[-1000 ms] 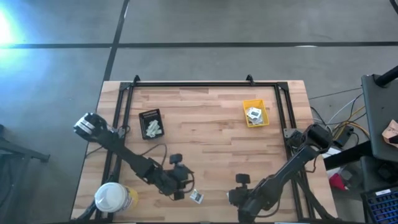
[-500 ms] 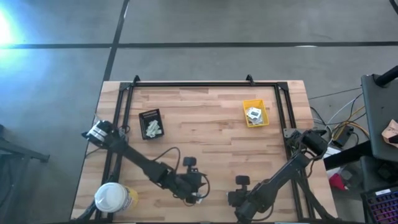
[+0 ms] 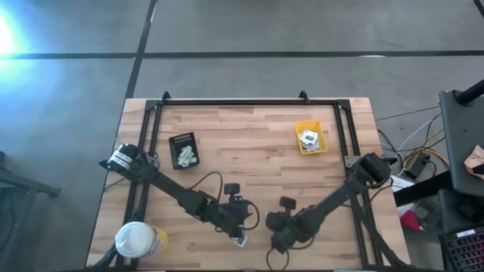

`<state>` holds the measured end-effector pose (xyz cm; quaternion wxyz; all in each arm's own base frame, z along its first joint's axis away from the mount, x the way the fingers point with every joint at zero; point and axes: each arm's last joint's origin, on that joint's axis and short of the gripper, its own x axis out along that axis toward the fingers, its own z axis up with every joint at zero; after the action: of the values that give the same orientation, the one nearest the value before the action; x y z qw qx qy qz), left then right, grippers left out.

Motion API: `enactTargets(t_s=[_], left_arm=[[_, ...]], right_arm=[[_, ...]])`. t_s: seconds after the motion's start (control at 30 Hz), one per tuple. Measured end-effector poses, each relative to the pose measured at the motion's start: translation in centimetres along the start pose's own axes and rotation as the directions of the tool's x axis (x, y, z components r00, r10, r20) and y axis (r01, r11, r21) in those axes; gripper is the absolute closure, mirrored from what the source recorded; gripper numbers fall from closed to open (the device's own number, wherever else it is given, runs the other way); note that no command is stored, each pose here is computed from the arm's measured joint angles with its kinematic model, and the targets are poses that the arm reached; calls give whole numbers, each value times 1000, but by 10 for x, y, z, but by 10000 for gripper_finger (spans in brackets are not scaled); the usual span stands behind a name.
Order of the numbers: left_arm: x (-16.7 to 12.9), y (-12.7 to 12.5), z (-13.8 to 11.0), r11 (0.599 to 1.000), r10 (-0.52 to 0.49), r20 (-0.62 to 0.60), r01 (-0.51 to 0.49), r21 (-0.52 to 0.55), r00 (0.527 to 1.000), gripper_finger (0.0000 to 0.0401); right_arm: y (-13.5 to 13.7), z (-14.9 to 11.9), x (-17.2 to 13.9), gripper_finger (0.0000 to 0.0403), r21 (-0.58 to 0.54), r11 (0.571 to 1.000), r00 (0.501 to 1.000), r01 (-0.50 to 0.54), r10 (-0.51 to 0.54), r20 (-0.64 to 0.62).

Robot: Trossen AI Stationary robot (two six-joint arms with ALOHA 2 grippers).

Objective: Pick & Place First Aid Supplies
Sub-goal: Put the black pad into the yellow bin

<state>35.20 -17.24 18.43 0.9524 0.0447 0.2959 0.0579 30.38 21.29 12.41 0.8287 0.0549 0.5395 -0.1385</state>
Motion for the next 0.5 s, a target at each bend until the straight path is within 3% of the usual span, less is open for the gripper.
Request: enactTargets(t_s=[0.23, 0.5], left_arm=[[4, 8, 1, 1000, 11, -11, -11, 2, 1000, 250], [13, 21, 3, 993, -108, -62, 111, 43, 992, 268]], right_arm=[[-14, 19, 7, 394, 50, 999, 1000, 17, -17, 1], [-23, 33, 13, 394, 60, 998, 1000, 7, -8, 22]])
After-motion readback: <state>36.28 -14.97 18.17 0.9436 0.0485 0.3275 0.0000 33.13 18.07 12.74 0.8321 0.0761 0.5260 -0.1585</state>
